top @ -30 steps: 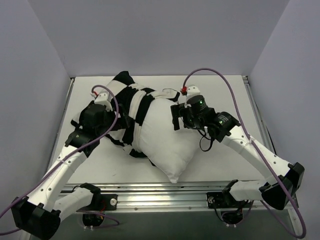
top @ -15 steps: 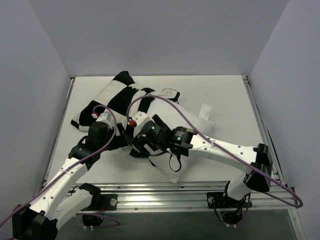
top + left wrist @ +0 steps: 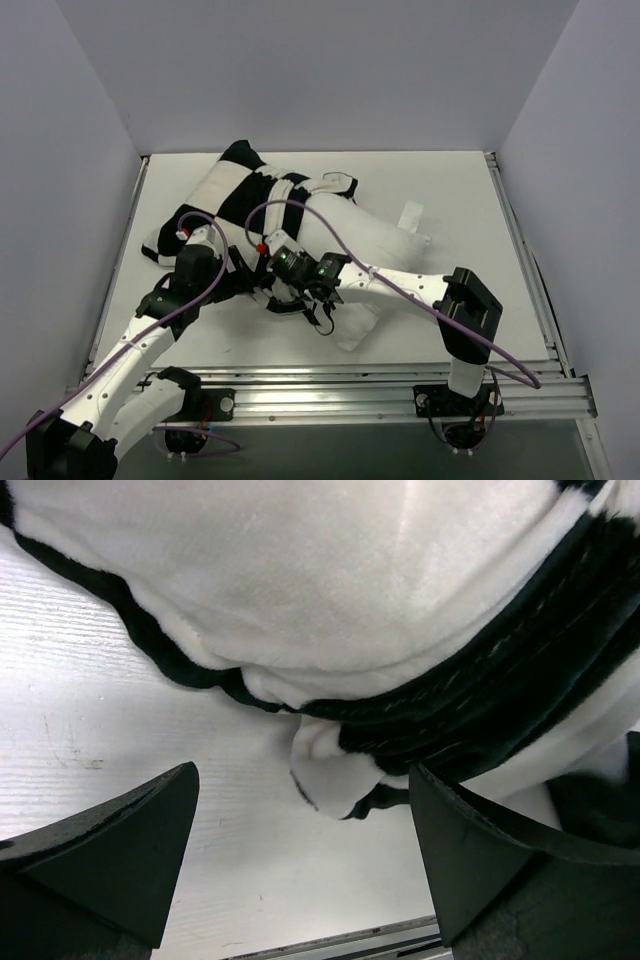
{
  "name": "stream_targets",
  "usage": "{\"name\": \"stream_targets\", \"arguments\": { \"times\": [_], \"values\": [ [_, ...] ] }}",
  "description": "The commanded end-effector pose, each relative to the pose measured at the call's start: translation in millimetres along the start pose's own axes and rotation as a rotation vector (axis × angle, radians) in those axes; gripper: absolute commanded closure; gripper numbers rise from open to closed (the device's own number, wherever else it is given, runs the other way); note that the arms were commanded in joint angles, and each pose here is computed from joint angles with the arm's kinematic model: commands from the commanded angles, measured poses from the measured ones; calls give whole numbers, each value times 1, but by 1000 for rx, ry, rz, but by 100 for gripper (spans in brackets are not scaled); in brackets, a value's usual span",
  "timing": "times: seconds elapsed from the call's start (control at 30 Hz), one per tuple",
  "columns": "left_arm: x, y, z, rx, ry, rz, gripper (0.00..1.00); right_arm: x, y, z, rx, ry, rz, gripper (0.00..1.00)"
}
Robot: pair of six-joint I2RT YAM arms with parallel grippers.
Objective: Remove the pillowcase from the pillow
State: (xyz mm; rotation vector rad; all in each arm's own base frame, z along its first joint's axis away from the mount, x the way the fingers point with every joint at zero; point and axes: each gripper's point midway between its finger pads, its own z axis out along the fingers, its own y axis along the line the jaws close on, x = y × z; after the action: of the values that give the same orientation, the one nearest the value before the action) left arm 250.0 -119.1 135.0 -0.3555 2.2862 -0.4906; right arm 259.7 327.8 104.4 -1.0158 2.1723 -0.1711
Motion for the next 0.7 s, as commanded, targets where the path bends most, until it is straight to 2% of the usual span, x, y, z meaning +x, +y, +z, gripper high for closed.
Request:
{"name": "stream_targets", "arguments": {
  "times": [0.0, 0.03, 0.3, 0.5, 0.67],
  "values": [
    [-6, 0, -3, 3, -27, -9, 6, 7, -17, 20, -28, 28, 127, 93],
    [-5, -1, -3, 12, -25, -7, 6, -2, -23, 18, -47, -2, 163, 100],
    [-22, -59, -6, 287, -65, 77, 6, -55, -13, -10, -285, -145, 294, 100],
    [-20, -79, 1, 305, -33, 163, 6, -83, -23, -26, -372, -221, 367, 100],
    [-7, -79, 18, 254, 11, 199, 5, -98, -33, -35, -399, -255, 390, 100]
  ]
}}
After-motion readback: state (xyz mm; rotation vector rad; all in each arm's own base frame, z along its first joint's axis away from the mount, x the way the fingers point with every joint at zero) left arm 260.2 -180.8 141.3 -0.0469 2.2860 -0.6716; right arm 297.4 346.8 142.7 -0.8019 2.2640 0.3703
